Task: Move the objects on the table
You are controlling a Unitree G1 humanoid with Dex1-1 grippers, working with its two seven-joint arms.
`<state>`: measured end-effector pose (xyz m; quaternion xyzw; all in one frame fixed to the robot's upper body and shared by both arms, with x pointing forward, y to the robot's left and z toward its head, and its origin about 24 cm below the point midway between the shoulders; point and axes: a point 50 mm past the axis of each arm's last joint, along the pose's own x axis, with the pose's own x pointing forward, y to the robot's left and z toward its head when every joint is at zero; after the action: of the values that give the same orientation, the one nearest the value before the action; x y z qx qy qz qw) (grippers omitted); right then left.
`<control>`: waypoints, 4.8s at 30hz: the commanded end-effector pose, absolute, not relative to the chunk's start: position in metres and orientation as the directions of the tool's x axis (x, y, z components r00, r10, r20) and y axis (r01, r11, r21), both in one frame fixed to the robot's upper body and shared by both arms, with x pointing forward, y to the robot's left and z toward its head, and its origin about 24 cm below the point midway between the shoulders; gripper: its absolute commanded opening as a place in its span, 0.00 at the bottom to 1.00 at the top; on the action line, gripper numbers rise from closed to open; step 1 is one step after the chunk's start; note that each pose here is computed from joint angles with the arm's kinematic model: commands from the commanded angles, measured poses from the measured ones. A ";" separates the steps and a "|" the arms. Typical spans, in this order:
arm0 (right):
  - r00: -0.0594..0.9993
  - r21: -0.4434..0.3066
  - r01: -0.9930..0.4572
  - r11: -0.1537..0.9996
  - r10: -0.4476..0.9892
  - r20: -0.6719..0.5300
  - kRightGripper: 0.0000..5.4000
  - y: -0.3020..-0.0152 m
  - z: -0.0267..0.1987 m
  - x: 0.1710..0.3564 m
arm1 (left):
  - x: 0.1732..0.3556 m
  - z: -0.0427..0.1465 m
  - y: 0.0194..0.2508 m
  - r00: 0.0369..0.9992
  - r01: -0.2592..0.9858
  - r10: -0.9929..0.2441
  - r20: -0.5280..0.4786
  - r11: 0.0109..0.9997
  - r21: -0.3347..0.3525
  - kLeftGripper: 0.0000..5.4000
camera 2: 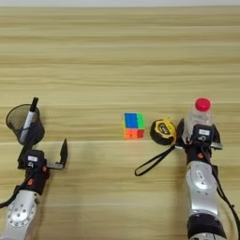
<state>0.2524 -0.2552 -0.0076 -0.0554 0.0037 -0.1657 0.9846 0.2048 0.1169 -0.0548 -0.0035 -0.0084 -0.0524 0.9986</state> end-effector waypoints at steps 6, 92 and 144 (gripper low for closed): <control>0.938 -0.063 0.345 0.937 -0.346 -0.009 0.99 -0.253 -0.012 0.242 | 0.205 -0.053 0.107 0.994 0.107 -0.106 0.027 0.994 -0.036 1.00; 0.985 -0.049 0.065 0.997 -0.056 0.165 0.99 -0.173 0.003 0.222 | 0.191 -0.061 0.148 0.993 -0.110 0.110 -0.033 0.994 -0.001 1.00; 0.982 -0.037 0.088 0.995 -0.081 0.169 0.99 -0.171 0.001 0.220 | 0.243 -0.051 0.156 0.997 -0.061 0.063 -0.038 0.997 0.047 1.00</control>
<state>0.2188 -0.1722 -0.0009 -0.0228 -0.0767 -0.0414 0.9959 0.2389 0.1570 -0.0506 0.0219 0.0135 0.0377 0.9990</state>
